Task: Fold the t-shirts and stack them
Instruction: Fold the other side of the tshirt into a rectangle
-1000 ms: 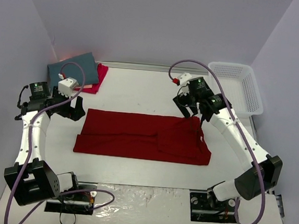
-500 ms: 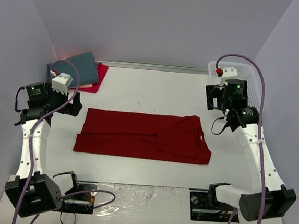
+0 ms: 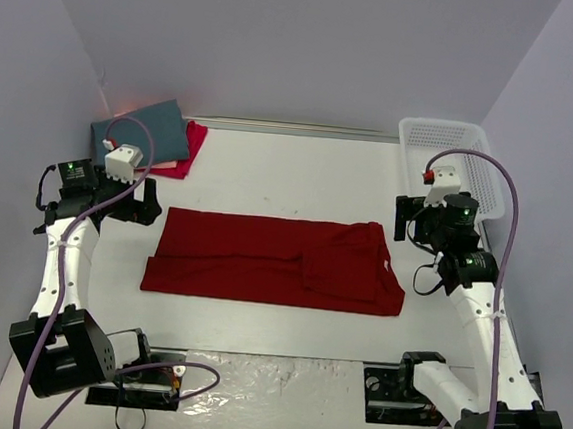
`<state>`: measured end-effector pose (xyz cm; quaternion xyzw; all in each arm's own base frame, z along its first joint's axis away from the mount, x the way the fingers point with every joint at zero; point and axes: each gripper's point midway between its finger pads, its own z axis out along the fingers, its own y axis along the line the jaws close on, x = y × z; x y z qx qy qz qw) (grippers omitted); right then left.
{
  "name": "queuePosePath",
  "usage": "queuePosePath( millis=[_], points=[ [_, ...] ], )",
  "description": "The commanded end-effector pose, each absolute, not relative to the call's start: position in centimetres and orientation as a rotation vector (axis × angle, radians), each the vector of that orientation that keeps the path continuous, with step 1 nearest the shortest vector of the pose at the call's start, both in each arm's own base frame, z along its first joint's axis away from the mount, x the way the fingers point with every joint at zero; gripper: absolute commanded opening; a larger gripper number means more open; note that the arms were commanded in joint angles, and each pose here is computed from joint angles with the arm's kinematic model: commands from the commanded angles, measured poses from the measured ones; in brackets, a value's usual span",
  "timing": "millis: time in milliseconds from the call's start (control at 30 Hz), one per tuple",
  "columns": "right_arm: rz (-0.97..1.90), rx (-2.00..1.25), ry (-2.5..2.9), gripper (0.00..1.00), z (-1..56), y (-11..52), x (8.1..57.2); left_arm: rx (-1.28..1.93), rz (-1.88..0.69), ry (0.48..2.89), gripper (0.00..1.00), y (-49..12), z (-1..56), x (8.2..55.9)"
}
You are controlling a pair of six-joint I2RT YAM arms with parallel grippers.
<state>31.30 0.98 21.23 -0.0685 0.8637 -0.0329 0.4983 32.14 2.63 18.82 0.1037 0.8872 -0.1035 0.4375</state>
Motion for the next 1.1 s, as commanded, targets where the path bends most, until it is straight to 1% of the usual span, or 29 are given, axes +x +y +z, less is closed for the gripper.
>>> queuePosePath(
  millis=[0, 267, 1067],
  points=[
    [-0.073, -0.157, 1.961, 1.00, 24.3, 0.8, 31.9, 0.302, -0.296, 2.185, 0.94, 1.8, 19.3, 32.1],
    [-0.058, -0.146, 1.972, 1.00, 23.7, 0.3, 31.6, 0.330, -0.339, 2.258, 0.94, 1.7, 18.3, 31.9],
    [-0.129, -0.192, 2.027, 1.00, 21.3, -0.7, 31.8, 0.401, -0.399, 2.248, 0.94, 0.6, 18.9, 31.1]
  ],
)
